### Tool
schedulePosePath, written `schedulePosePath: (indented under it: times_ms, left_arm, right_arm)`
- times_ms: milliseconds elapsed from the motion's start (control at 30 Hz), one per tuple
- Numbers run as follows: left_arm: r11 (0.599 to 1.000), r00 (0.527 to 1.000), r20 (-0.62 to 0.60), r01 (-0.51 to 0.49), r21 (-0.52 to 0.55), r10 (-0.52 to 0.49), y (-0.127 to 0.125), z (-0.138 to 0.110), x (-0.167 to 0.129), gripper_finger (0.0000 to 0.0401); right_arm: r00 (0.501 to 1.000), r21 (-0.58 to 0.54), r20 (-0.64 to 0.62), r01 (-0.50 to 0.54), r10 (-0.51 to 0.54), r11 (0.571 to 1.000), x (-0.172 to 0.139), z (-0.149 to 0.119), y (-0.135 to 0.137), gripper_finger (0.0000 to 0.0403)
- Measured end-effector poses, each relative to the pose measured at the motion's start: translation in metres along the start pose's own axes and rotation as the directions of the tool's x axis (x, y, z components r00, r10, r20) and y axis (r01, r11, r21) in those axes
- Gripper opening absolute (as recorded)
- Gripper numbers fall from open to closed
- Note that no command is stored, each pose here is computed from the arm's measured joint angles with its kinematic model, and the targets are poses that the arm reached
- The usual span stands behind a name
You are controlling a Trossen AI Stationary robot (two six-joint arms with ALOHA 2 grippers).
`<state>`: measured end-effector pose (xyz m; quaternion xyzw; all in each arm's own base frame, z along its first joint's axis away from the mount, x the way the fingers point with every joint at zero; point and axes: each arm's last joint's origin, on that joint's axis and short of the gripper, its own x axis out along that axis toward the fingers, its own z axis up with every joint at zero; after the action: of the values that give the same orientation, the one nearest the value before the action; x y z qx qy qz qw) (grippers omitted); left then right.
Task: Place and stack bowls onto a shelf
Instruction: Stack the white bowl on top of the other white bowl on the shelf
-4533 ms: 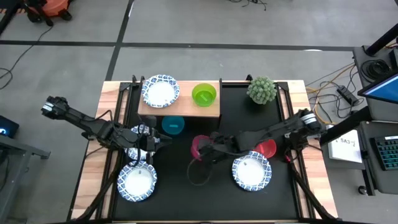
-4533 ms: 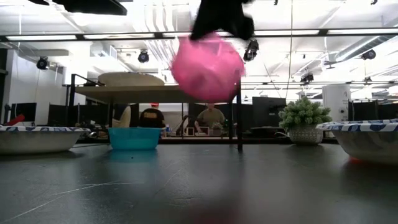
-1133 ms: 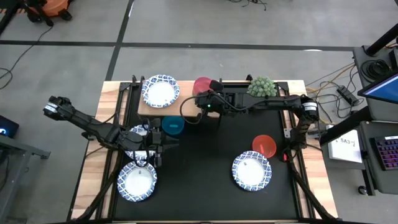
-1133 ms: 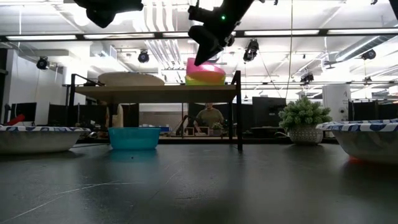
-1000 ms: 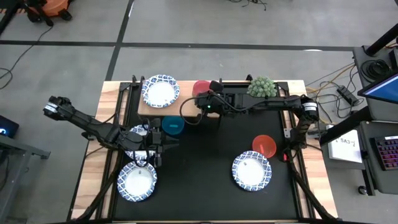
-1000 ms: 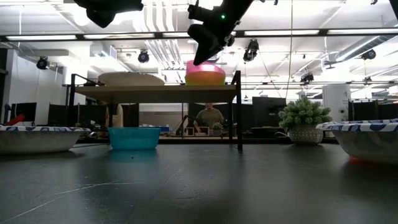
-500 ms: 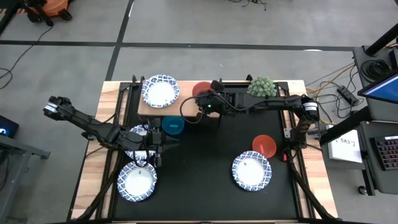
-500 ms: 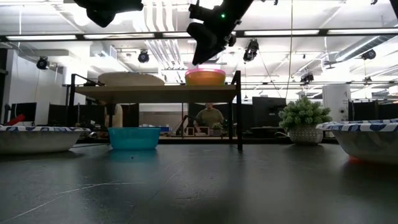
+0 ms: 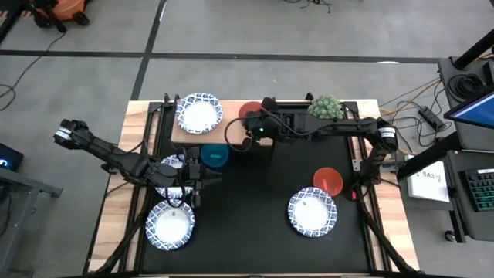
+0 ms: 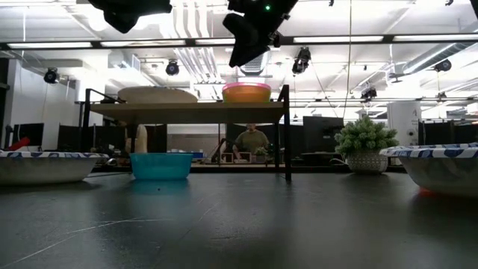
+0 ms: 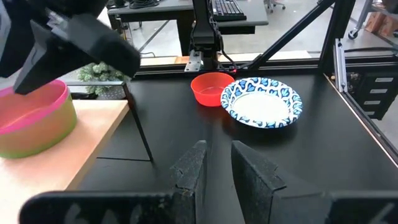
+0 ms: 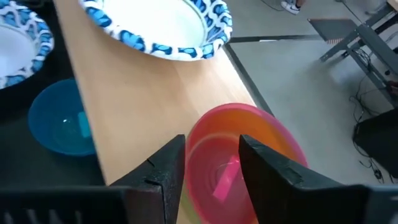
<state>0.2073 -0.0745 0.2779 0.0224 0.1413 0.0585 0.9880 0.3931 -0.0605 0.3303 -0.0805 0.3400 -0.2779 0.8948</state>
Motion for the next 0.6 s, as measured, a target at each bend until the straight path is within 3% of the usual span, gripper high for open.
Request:
schedulePosePath:
  times_ms: [300, 600]
  left_arm:
    - [0.998, 0.999, -0.038, -0.007, -0.062, 0.004, 0.000, -0.004, 0.000, 0.0057]
    - [0.971, 0.989, -0.149, -0.054, -0.232, 0.020, 0.002, -0.016, -0.001, 0.0057]
  right_arm:
    - [0.996, -0.051, 0.042, -0.072, 0.074, 0.996, -0.034, -0.003, 0.022, 0.0119]
    - [0.981, -0.133, 0.081, -0.167, 0.178, 0.977, -0.064, -0.017, 0.061, 0.0101]
